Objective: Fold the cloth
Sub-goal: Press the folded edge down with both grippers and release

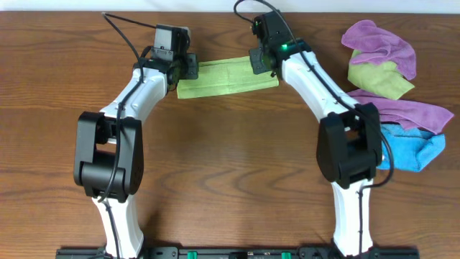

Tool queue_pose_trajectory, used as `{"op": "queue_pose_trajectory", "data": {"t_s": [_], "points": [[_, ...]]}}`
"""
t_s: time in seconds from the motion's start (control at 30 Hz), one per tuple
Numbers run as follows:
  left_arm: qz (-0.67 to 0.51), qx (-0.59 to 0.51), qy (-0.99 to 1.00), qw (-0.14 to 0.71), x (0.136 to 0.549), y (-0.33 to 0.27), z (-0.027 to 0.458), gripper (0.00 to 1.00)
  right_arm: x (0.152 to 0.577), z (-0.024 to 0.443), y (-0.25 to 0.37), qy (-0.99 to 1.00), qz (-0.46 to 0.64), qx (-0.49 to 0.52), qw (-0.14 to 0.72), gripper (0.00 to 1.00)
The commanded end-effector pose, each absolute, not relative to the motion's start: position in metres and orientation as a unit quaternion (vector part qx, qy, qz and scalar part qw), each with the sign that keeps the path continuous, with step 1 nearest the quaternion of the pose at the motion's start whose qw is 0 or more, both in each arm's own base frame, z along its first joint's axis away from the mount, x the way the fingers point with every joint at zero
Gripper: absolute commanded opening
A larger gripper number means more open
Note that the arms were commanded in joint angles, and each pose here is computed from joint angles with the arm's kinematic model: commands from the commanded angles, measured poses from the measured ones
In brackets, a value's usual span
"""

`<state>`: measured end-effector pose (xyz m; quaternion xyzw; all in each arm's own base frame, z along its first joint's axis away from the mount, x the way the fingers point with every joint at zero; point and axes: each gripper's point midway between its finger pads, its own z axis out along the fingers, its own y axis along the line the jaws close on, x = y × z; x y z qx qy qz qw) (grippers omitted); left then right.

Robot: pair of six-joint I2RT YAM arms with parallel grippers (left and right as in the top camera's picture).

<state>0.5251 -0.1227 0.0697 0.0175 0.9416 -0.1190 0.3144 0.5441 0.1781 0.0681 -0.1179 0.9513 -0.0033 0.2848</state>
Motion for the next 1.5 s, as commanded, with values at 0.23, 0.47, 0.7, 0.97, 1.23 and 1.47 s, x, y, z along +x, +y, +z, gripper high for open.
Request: {"op": "queue_pose_trajectory", "data": {"t_s": [0.23, 0.47, 0.7, 0.97, 1.23, 1.47], "points": [[-0.117, 0.025, 0.944, 0.309, 0.527, -0.123, 0.062, 0.06, 0.547, 0.028, 0.175, 0.959, -0.017, -0.113, 0.260, 0.01], [-0.116, 0.025, 0.945, 0.306, 0.526, -0.123, 0.061, 0.05, 0.540, -0.006, 0.168, 0.967, -0.027, -0.113, 0.226, 0.02], [-0.114, 0.024, 0.949, 0.293, 0.521, -0.122, 0.057, 0.05, 0.516, -0.020, 0.163, 0.979, -0.036, -0.102, 0.174, 0.02], [-0.114, 0.024, 0.950, 0.289, 0.519, -0.122, 0.056, 0.06, 0.491, -0.026, 0.167, 0.985, -0.044, -0.106, 0.129, 0.01], [-0.149, 0.036, 0.951, 0.269, 0.512, -0.134, 0.050, 0.06, 0.506, 0.006, 0.172, 0.982, -0.030, -0.080, 0.168, 0.02], [-0.145, 0.033, 0.957, 0.250, 0.508, -0.133, 0.032, 0.06, 0.520, 0.085, 0.164, 0.968, -0.019, -0.063, 0.243, 0.01]]}}
